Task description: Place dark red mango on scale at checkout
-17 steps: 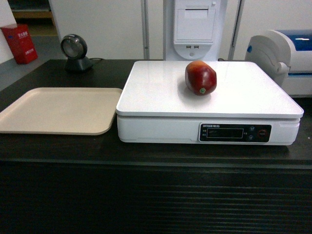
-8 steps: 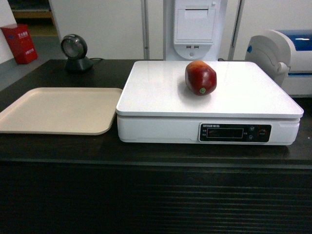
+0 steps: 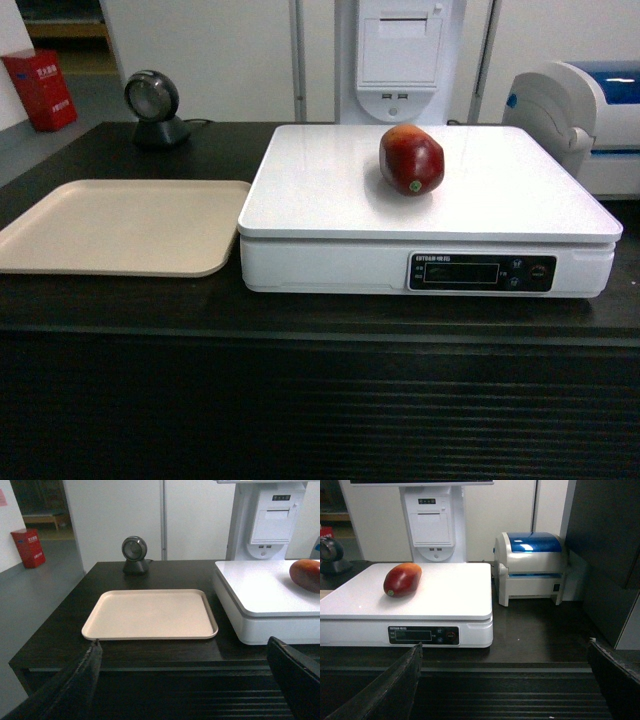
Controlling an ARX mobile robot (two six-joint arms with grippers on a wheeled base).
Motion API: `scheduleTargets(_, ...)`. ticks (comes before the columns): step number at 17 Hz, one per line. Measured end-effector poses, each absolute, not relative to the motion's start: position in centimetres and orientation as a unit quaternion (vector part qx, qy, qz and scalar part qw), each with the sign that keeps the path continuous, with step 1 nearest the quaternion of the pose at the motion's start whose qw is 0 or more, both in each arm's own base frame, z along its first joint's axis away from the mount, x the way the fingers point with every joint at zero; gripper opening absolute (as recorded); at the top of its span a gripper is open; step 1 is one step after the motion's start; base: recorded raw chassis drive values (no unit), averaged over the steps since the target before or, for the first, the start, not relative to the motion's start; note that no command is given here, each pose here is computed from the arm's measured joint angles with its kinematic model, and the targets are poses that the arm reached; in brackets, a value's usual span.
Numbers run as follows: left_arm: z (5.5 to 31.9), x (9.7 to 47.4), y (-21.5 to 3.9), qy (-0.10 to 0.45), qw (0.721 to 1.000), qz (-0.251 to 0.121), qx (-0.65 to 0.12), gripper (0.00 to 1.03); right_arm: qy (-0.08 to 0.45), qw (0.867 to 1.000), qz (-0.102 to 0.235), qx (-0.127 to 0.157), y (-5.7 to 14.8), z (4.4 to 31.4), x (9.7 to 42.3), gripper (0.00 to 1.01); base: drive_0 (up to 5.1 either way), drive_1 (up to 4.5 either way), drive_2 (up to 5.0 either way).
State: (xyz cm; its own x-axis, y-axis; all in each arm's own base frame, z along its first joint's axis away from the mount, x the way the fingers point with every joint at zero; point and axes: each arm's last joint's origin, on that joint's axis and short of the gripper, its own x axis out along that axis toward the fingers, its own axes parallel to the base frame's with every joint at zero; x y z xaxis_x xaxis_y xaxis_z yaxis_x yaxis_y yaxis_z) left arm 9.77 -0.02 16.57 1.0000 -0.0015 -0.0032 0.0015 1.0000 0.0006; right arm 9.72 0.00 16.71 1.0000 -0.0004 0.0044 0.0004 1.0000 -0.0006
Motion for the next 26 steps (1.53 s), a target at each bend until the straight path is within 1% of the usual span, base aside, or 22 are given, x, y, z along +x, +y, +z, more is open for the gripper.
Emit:
scheduleTargets(1,16.56,9.78,-0.02,0.002,1.0,-0.001,0.0,0.99,-0.002,1.0,0.0,0.0,0.0,16.71,9.72,0.98,0.0,0.0,0.0)
scheduleTargets(2,16.57,9.77,-0.02,0.002,1.0,-0.001,0.0,0.98,-0.002,1.0,0.0,0.0,0.0,16.71,9.72,0.98,0.0,0.0,0.0)
scheduleTargets(26,16.58,9.77,-0.01,0.001,1.0,0.0,0.0,0.98,-0.002,1.0,0.0,0.0,0.0,16.71,9.72,0.98,0.0,0.0,0.0)
